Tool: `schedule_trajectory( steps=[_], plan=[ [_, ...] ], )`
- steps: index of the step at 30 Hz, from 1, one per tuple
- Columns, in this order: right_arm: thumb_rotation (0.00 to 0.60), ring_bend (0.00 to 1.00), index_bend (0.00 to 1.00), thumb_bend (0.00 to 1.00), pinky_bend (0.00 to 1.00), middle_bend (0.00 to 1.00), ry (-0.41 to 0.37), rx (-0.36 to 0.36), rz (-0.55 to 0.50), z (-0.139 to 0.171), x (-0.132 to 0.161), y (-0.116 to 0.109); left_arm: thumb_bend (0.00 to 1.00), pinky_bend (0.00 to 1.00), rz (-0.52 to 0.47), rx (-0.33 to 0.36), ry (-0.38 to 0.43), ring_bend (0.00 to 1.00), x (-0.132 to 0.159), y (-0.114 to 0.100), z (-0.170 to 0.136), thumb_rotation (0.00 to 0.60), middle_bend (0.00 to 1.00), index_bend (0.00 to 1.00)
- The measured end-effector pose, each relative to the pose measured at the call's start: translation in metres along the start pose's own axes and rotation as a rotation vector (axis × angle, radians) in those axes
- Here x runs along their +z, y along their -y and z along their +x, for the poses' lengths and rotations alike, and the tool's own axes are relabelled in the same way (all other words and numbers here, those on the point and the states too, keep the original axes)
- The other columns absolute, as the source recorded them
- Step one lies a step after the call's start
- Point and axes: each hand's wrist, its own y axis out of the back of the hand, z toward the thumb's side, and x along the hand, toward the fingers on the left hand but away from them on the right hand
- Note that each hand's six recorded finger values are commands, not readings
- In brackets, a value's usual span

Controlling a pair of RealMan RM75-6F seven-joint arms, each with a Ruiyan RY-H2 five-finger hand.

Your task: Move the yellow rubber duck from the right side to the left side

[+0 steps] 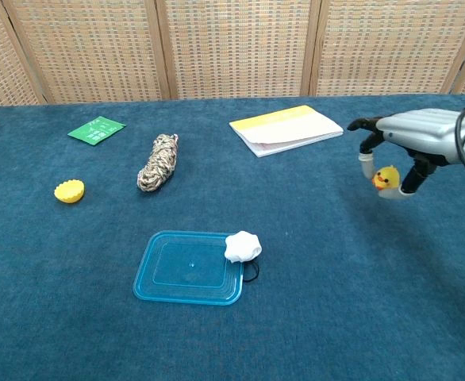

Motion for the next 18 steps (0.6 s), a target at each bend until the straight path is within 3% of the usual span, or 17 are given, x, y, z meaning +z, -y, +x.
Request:
schedule_trajectory(
  steps=[10,18],
  plan=[
    [0.600,0.00,0.55,0.32,0.00,0.00,-0.070,-0.027,0.166,-0.036,0.088,-0.031,0.07,0.00,-0.032,-0.027,-0.004,0.00,-0.006,0.001,0.005,0.600,0.00,0.00],
    [0.600,0.00,0.55,0.32,0.00,0.00,-0.090,0.019,0.190,-0.057,0.158,-0.019,0.07,0.00,-0.052,-0.049,0.003,0.00,-0.009,0.003,0.009,0.600,0.00,0.00]
  ],
)
